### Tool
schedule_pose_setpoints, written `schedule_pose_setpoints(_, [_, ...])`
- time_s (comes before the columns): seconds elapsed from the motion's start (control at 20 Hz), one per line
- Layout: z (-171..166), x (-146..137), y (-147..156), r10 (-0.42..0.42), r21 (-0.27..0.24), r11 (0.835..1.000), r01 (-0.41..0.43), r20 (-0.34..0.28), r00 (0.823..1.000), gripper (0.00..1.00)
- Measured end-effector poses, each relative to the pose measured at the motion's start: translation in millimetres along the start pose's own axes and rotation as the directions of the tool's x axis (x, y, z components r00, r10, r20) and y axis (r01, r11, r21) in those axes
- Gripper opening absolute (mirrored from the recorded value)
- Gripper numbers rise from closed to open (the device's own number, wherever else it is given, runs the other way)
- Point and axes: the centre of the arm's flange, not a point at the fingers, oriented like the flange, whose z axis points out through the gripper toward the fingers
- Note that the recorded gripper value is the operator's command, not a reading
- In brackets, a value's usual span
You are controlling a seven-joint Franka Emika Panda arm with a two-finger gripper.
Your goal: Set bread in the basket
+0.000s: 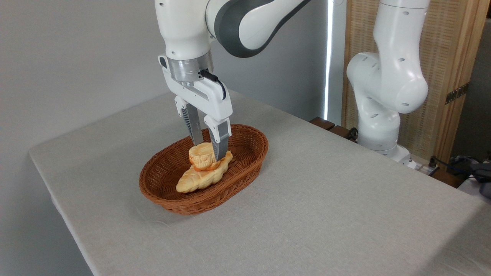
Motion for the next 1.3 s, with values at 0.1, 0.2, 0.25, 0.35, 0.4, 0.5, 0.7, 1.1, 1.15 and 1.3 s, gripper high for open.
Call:
schedule_pose_setpoints(0.1, [-4.3,1.0,-0.9,-0.001,0.004,1.000,0.001,-0.008,1.000,1.00])
schedule_pose_setpoints(0.2, [-15.6,3.7,-3.1,-0.008,0.015,1.000,0.008,-0.030,1.000,1.00])
schedule_pose_setpoints(0.25, [-21.8,4.9,-4.4,-0.021,0.020,1.000,0.022,-0.041,0.999,1.00])
schedule_pose_setpoints(0.35, [-31.6,6.7,-6.0,-0.031,0.028,0.999,0.033,-0.059,0.998,1.00])
schedule_pose_setpoints(0.4, [-35.1,7.0,-7.0,-0.032,0.031,0.999,0.035,-0.066,0.997,1.00])
schedule_pose_setpoints(0.5, [-43.4,7.0,-11.2,-0.036,0.044,0.998,0.039,-0.078,0.996,1.00])
schedule_pose_setpoints(0.7, [-58.0,4.7,-21.1,-0.017,0.110,0.994,0.024,-0.064,0.998,1.00])
schedule_pose_setpoints(1.1, [-93.3,3.9,-56.0,0.036,0.058,0.997,-0.041,0.078,0.996,1.00])
schedule_pose_setpoints(1.15, [-97.1,8.4,-60.5,0.030,0.061,0.998,-0.035,0.075,0.997,1.00])
schedule_pose_setpoints(1.3, [-101.5,3.1,-89.6,-0.012,0.029,1.000,0.011,0.041,0.999,1.00])
